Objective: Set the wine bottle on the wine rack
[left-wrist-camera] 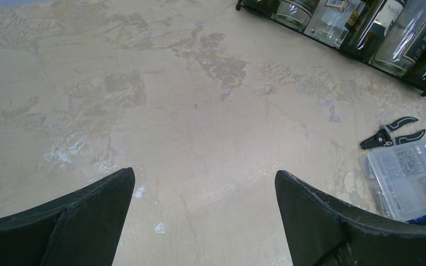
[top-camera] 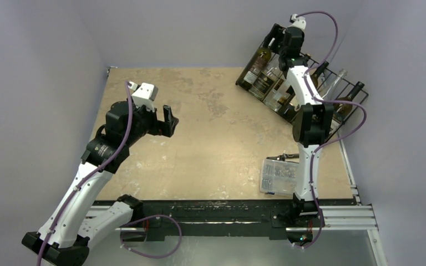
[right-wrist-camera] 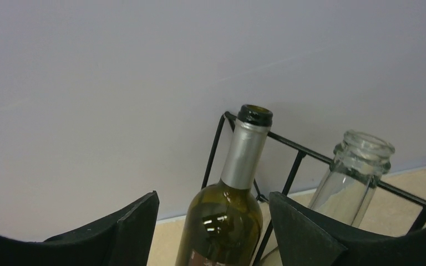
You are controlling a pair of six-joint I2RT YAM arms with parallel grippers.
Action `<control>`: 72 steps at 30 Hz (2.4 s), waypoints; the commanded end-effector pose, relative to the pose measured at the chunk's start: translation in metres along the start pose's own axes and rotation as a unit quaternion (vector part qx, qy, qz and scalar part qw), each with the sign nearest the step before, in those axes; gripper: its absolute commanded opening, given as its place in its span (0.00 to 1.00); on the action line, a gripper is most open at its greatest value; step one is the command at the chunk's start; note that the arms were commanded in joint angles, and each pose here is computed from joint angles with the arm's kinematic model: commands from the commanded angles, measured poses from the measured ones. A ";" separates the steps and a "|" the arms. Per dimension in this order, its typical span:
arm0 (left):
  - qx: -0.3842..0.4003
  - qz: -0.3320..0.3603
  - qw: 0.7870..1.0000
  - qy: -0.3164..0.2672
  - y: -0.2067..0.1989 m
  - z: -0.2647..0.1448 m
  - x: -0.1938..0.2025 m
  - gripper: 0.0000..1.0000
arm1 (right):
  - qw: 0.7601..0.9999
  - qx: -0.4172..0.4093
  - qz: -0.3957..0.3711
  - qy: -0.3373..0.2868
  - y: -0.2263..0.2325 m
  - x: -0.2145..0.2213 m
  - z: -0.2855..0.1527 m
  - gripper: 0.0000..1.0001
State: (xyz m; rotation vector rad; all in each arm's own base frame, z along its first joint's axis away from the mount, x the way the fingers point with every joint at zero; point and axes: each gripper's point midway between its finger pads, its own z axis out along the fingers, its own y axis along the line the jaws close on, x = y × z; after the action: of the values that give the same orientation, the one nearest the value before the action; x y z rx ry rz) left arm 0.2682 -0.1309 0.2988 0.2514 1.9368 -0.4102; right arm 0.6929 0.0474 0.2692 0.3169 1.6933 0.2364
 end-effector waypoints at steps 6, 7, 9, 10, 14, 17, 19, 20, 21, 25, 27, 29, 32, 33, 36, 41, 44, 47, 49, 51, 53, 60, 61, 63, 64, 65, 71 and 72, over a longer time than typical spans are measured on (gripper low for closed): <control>0.016 -0.009 0.999 -0.028 -0.007 -0.005 -0.021 0.98 | 0.999 -0.024 0.034 -0.003 0.037 -0.037 -0.068 0.82; 0.016 -0.010 0.999 -0.027 -0.007 -0.005 -0.021 0.98 | 0.999 -0.027 0.034 0.000 0.041 -0.037 -0.077 0.83; 0.018 -0.010 0.999 -0.027 -0.008 -0.005 -0.021 0.98 | 0.999 -0.034 0.032 0.011 0.049 -0.030 -0.094 0.85; 0.019 -0.011 0.999 -0.028 -0.008 -0.005 -0.022 0.98 | 0.999 -0.041 0.031 0.015 0.056 -0.028 -0.105 0.86; 0.022 -0.013 0.999 -0.028 -0.009 -0.005 -0.021 0.97 | 0.997 -0.065 0.018 0.038 0.079 -0.008 -0.149 0.88; 0.032 -0.020 0.999 -0.030 -0.014 -0.006 -0.022 0.97 | 0.994 -0.093 -0.005 0.055 0.103 0.006 -0.193 0.91; 0.043 -0.025 0.998 -0.036 -0.018 -0.008 -0.024 0.96 | 0.991 -0.113 -0.012 0.065 0.111 0.010 -0.221 0.92; 0.047 -0.027 0.998 -0.039 -0.019 -0.009 -0.025 0.96 | 0.990 -0.126 -0.010 0.066 0.114 0.008 -0.236 0.92; 0.049 -0.028 0.997 -0.044 -0.020 -0.011 -0.027 0.96 | 0.988 -0.139 -0.006 0.069 0.115 0.007 -0.250 0.92; 0.066 -0.026 0.995 -0.073 -0.025 -0.019 -0.033 0.96 | 0.985 -0.165 0.002 0.059 0.109 -0.008 -0.306 0.94; 0.082 -0.021 0.992 -0.095 -0.031 -0.025 -0.039 0.96 | 0.984 -0.172 0.002 0.043 0.102 -0.018 -0.332 0.97; 0.094 -0.016 0.988 -0.118 -0.034 -0.032 -0.045 0.96 | 0.983 -0.182 0.006 0.016 0.096 -0.035 -0.366 0.99; 0.103 -0.014 0.983 -0.149 -0.036 -0.041 -0.051 0.96 | 0.981 -0.193 0.003 -0.012 0.087 -0.052 -0.403 0.99; 0.105 -0.012 0.982 -0.159 -0.037 -0.044 -0.053 0.96 | 0.981 -0.195 0.000 -0.020 0.084 -0.056 -0.414 0.99; 0.108 -0.007 0.977 -0.185 -0.037 -0.060 -0.057 0.96 | 0.977 -0.205 -0.013 -0.053 0.077 -0.073 -0.446 0.99; 0.111 0.006 0.963 -0.247 -0.038 -0.102 -0.072 0.96 | 0.974 -0.198 -0.025 -0.106 0.058 -0.099 -0.493 0.99; 0.106 0.020 0.950 -0.295 -0.037 -0.136 -0.084 0.96 | 0.970 -0.194 -0.020 -0.146 0.047 -0.118 -0.523 0.99; 0.099 0.030 0.935 -0.338 -0.035 -0.172 -0.096 0.96 | 0.962 -0.186 -0.030 -0.196 0.035 -0.137 -0.550 0.99; 0.096 0.037 0.925 -0.366 -0.034 -0.194 -0.102 0.97 | 0.958 -0.179 -0.020 -0.222 0.027 -0.149 -0.568 0.99; 0.097 0.043 0.914 -0.391 -0.035 -0.214 -0.108 0.97 | 0.954 -0.178 -0.015 -0.242 0.023 -0.161 -0.584 0.99; 0.098 0.045 0.906 -0.409 -0.036 -0.230 -0.112 0.97 | 0.950 -0.170 -0.008 -0.261 0.017 -0.172 -0.598 0.99; 0.096 0.048 0.896 -0.431 -0.036 -0.253 -0.117 0.97 | 0.948 -0.147 0.004 -0.284 0.005 -0.186 -0.611 0.99; 0.094 0.048 0.896 -0.432 -0.035 -0.254 -0.118 0.97 | 0.948 -0.145 0.005 -0.283 0.005 -0.186 -0.611 0.99; 0.091 0.048 0.896 -0.432 -0.034 -0.254 -0.118 0.97 | 0.948 -0.144 0.007 -0.285 0.004 -0.188 -0.613 0.99; 0.091 0.048 0.896 -0.433 -0.034 -0.254 -0.118 0.97 | 0.947 -0.143 0.008 -0.286 0.004 -0.188 -0.613 0.99; 0.091 0.049 0.896 -0.433 -0.034 -0.254 -0.118 0.98 | 0.947 -0.143 0.009 -0.288 0.003 -0.188 -0.614 0.99; 0.087 0.048 0.897 -0.430 -0.033 -0.252 -0.119 0.97 | 0.943 -0.138 0.016 -0.301 -0.003 -0.189 -0.621 0.99; 0.087 0.048 0.897 -0.430 -0.033 -0.251 -0.119 0.98 | 0.942 -0.142 0.007 -0.303 -0.002 -0.188 -0.621 0.99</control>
State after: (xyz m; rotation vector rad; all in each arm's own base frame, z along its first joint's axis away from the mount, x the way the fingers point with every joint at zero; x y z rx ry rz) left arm 0.0916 -0.0649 0.4919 0.2415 1.0412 -0.5447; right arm 0.1079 0.0036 0.5306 0.1581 1.0613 0.3801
